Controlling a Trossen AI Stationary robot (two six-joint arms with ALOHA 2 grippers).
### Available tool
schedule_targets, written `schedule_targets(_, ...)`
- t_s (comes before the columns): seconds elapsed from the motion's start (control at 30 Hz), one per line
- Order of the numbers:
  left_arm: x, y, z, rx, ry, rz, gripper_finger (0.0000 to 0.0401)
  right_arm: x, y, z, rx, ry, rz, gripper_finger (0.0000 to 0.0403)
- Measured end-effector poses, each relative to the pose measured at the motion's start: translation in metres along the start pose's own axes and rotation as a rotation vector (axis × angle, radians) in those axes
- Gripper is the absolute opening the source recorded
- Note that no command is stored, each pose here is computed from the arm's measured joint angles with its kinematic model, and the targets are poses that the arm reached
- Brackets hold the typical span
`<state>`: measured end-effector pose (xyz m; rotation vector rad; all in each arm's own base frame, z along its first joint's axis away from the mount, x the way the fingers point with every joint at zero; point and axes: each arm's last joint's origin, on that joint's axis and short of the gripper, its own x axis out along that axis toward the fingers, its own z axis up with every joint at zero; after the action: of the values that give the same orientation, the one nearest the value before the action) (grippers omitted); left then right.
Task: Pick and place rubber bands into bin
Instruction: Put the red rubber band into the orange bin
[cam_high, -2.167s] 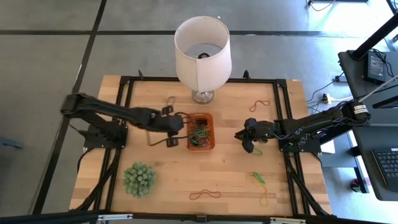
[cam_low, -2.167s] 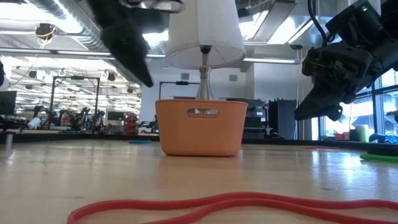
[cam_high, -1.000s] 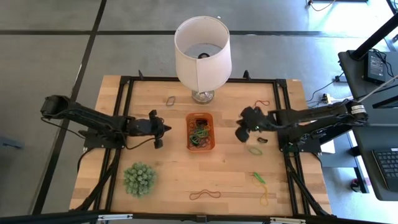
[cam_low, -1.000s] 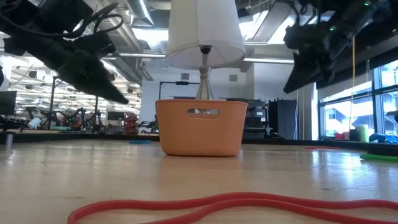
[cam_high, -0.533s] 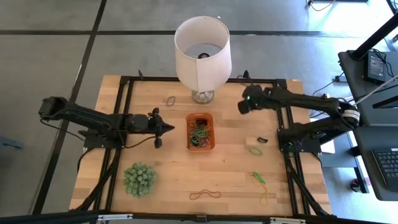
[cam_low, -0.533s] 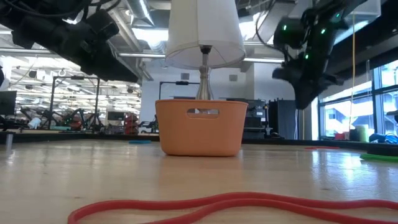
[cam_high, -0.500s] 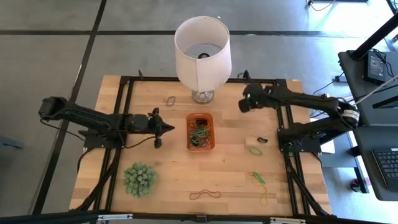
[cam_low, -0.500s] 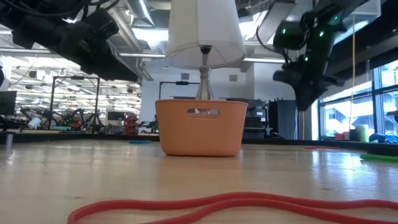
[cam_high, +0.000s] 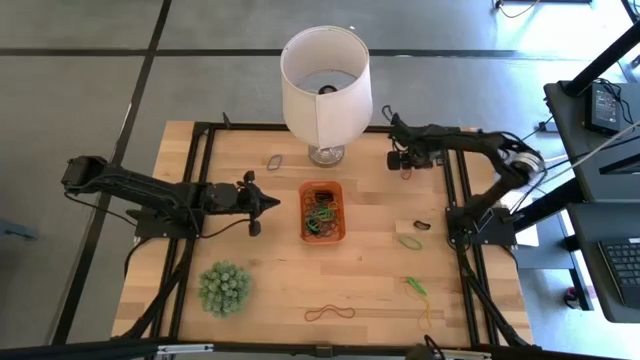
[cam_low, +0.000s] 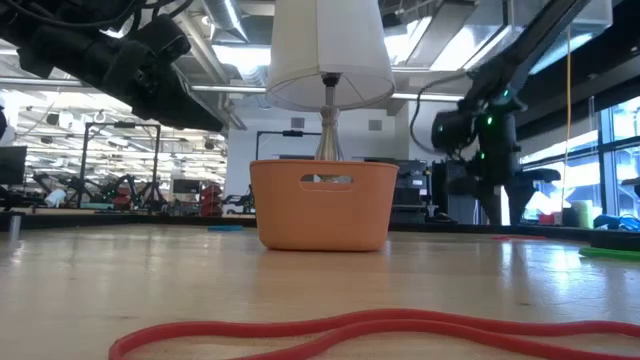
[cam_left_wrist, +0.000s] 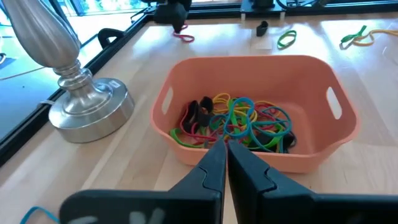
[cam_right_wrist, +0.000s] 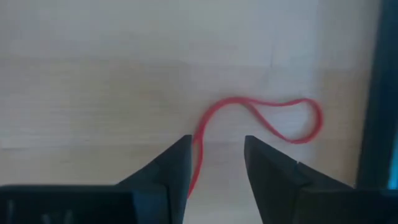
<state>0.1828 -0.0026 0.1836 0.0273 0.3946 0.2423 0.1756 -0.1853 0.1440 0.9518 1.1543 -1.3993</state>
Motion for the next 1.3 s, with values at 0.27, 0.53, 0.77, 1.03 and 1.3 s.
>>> schedule_targets(0.27, 0.000, 0.000, -0.001, -0.020, 0.015, -0.005, 0.0012, 0.027, 0.011, 0.000, -0.037, 0.070, -0.056, 0.0140)
schedule_targets(0.53, -0.001, -0.003, -0.002, -0.032, 0.030, -0.106, 0.0010, 0.022, 0.012, -0.003, -0.101, 0.065, -0.006, 0.0012)
schedule_targets(0.77, -0.001, -0.004, -0.002, -0.048, 0.031, -0.114, 0.0010, -0.002, 0.016, -0.019, -0.231, 0.060, 0.068, 0.0003)
schedule_targets(1.03, -0.001, -0.005, -0.001, -0.070, 0.026, -0.161, 0.0012, -0.069, 0.021, -0.049, -0.336, -0.143, 0.265, 0.0002)
schedule_targets(1.3, -0.001, -0.006, 0.003, -0.088, -0.009, -0.222, 0.0008, -0.130, 0.034, -0.087, -0.456, -0.262, 0.479, 0.0001)
